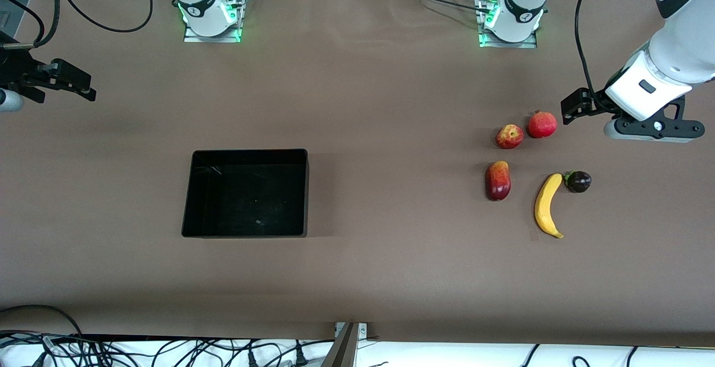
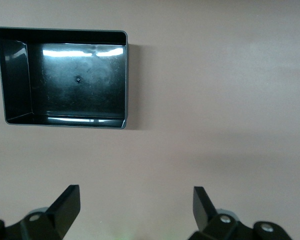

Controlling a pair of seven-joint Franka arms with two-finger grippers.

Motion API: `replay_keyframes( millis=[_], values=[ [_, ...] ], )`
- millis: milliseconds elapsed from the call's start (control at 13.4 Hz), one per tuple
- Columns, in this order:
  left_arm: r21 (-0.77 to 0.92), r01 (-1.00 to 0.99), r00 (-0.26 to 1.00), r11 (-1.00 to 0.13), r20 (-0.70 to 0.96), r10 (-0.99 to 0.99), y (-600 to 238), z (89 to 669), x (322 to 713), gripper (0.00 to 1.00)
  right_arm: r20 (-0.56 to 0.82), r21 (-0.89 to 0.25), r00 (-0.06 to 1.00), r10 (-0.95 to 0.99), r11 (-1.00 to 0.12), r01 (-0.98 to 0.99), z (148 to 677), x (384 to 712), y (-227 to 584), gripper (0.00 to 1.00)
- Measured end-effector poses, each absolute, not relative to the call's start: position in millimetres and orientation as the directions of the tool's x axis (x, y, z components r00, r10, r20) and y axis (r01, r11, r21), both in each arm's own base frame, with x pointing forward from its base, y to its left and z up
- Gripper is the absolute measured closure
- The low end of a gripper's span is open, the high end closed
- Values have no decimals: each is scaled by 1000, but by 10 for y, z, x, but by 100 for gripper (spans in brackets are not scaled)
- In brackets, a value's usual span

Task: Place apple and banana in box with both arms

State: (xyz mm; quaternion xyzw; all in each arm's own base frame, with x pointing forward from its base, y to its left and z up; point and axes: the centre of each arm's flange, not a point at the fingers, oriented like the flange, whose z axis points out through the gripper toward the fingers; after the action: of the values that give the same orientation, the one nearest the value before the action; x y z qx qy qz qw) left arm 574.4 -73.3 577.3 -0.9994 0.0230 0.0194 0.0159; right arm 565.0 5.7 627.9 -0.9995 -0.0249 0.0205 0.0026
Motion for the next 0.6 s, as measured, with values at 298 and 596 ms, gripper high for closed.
replay_keyframes(
  millis=[298, 596],
  values=[
    [-31, -44, 998, -999, -39, -42, -719, 5775, 5747, 0, -27, -7, 998, 53, -999, 53, 6289, 5669, 75, 0],
    [-31, -41, 998, -999, -39, -40, -704, 5775, 5749, 0, -20, -2, 998, 56, -998, 56, 6221, 5737, 105, 0]
  ],
)
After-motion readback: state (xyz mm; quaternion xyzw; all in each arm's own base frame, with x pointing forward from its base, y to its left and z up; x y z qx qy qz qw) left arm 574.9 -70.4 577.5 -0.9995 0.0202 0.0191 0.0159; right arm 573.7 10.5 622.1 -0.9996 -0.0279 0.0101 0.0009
